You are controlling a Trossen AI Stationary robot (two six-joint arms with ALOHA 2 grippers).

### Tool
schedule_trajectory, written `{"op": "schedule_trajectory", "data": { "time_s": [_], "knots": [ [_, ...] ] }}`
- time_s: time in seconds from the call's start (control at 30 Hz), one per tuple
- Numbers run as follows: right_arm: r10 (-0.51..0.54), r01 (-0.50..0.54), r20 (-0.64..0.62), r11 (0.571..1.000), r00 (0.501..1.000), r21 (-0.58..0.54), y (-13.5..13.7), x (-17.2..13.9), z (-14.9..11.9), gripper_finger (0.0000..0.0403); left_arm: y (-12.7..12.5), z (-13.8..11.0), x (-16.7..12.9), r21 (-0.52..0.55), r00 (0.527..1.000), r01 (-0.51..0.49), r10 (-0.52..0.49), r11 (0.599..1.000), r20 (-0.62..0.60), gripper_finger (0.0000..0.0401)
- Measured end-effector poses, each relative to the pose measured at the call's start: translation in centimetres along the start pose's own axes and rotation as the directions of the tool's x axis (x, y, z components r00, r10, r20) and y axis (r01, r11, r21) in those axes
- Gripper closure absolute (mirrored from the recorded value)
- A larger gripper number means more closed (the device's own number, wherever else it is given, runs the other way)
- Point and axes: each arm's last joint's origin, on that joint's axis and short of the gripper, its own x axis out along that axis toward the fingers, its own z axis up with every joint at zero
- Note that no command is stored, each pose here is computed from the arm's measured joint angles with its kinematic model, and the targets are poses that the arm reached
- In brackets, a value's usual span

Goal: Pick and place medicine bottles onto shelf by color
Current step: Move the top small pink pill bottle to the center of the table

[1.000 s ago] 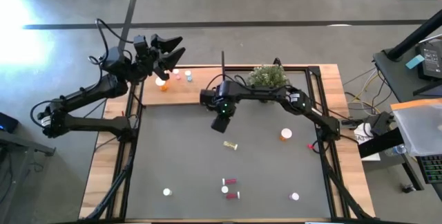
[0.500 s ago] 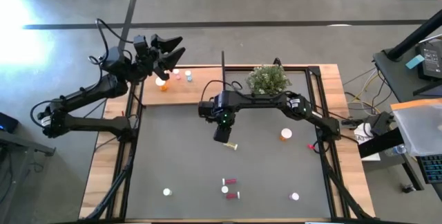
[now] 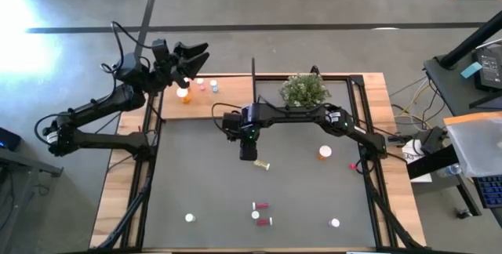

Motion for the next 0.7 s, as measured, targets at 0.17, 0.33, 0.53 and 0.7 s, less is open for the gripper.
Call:
{"op": "schedule_trajectory", "data": {
  "time_s": [0.17, 0.33, 0.53, 0.7],
  "knots": [
    [-0.001, 0.002, 0.028, 0.999, 1.0, -0.037, 0.0, 0.1, 0.3, 0.0294, 0.0, 0.0, 0.0, 0.001, 1.0, 0.0, 0.0, 1.0, 0.0, 0.0118],
    [-0.005, 0.018, 0.132, 0.995, 0.991, -0.1, 0.0, 0.0, 1.3, 0.0294, 0.0, 0.0, 0.0, 0.006, 1.0, 0.0, 0.0, 1.0, 0.0, 0.0118],
    [-0.006, 0.004, 0.122, 1.0, 0.993, 0.015, -0.2, 0.3, 1.2, 0.0294, 0.0, 0.0, 0.0, 0.006, 1.0, 0.0, 0.0, 1.0, 0.0, 0.0118],
    [-0.004, -0.002, 0.052, 0.993, 0.999, 0.12, -0.4, 0.9, 0.5, 0.0294, 0.0, 0.0, 0.0, 0.006, 1.0, 0.0, 0.0, 1.0, 0.0, 0.0118]
  ]
}}
